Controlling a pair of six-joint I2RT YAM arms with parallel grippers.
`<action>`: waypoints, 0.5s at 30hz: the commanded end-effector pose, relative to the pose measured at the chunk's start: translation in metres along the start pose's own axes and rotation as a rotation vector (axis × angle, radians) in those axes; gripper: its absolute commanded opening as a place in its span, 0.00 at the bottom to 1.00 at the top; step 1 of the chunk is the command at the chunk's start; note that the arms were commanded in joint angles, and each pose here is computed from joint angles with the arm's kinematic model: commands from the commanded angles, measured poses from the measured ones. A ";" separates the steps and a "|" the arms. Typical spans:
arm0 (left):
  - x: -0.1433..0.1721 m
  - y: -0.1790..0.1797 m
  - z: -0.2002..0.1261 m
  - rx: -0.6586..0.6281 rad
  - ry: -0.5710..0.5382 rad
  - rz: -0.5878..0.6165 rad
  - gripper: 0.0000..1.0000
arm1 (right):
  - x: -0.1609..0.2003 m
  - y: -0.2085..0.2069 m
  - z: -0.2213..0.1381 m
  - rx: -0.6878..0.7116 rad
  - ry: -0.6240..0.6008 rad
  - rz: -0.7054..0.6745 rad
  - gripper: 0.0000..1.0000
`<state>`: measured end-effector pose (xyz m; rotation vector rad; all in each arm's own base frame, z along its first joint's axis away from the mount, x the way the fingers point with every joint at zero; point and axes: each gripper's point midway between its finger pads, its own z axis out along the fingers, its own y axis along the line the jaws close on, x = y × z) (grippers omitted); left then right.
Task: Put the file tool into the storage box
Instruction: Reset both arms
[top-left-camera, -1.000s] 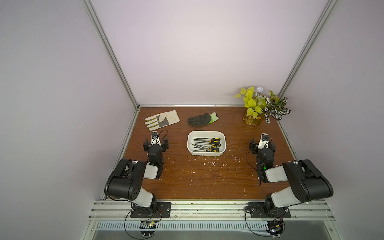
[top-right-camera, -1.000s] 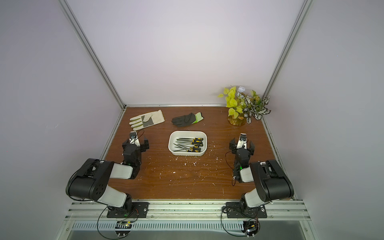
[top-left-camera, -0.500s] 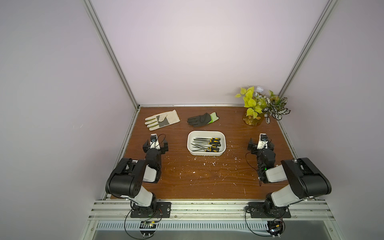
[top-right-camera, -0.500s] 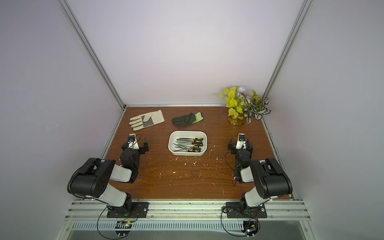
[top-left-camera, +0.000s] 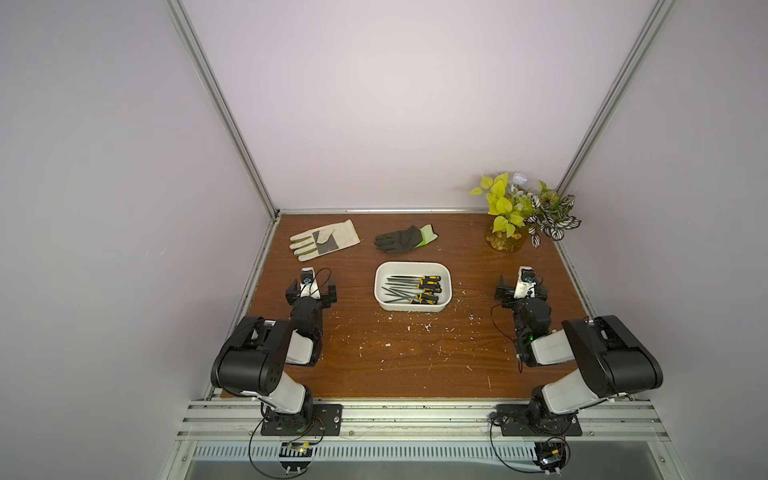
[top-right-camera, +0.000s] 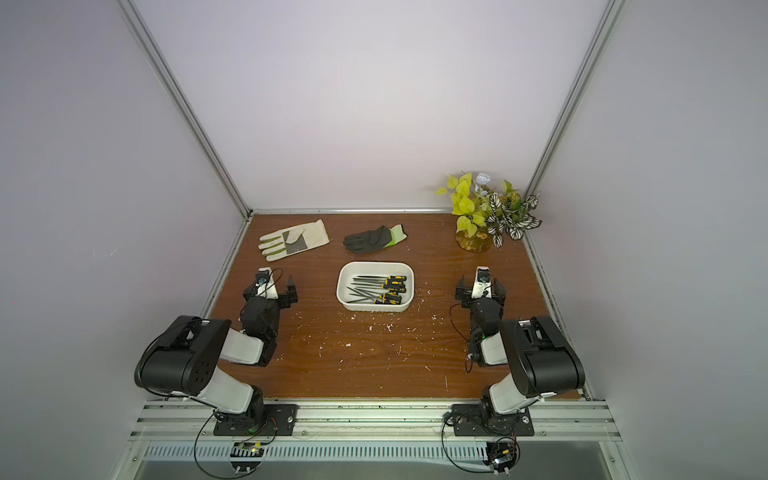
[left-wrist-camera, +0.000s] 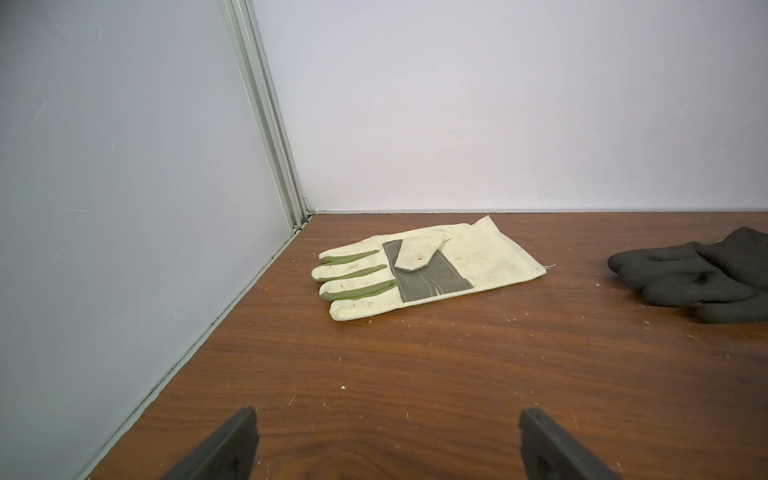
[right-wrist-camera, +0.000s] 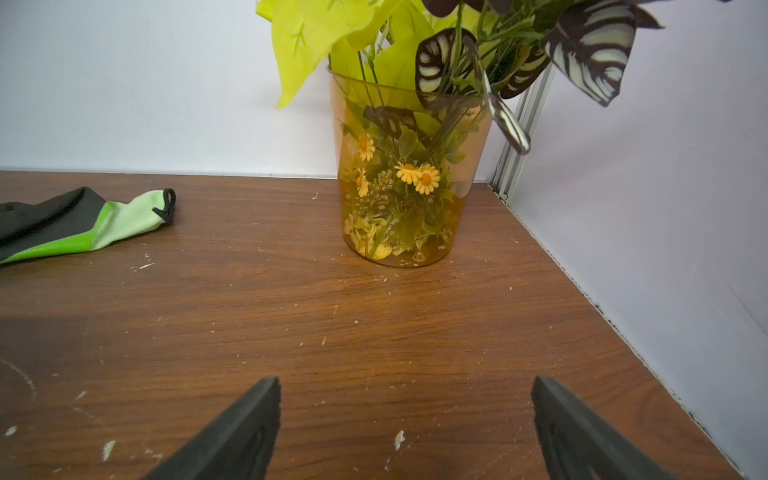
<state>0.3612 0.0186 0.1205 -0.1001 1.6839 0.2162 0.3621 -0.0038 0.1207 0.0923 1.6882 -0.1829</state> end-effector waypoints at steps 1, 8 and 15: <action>-0.008 0.003 0.003 -0.006 -0.028 -0.008 0.99 | -0.010 -0.001 0.000 0.000 -0.043 0.013 0.99; -0.007 0.003 0.005 -0.005 -0.024 -0.007 0.99 | -0.010 -0.001 0.000 0.000 -0.043 0.013 0.99; -0.007 0.003 0.005 0.001 -0.021 -0.010 0.99 | -0.010 -0.001 0.000 -0.001 -0.044 0.014 0.99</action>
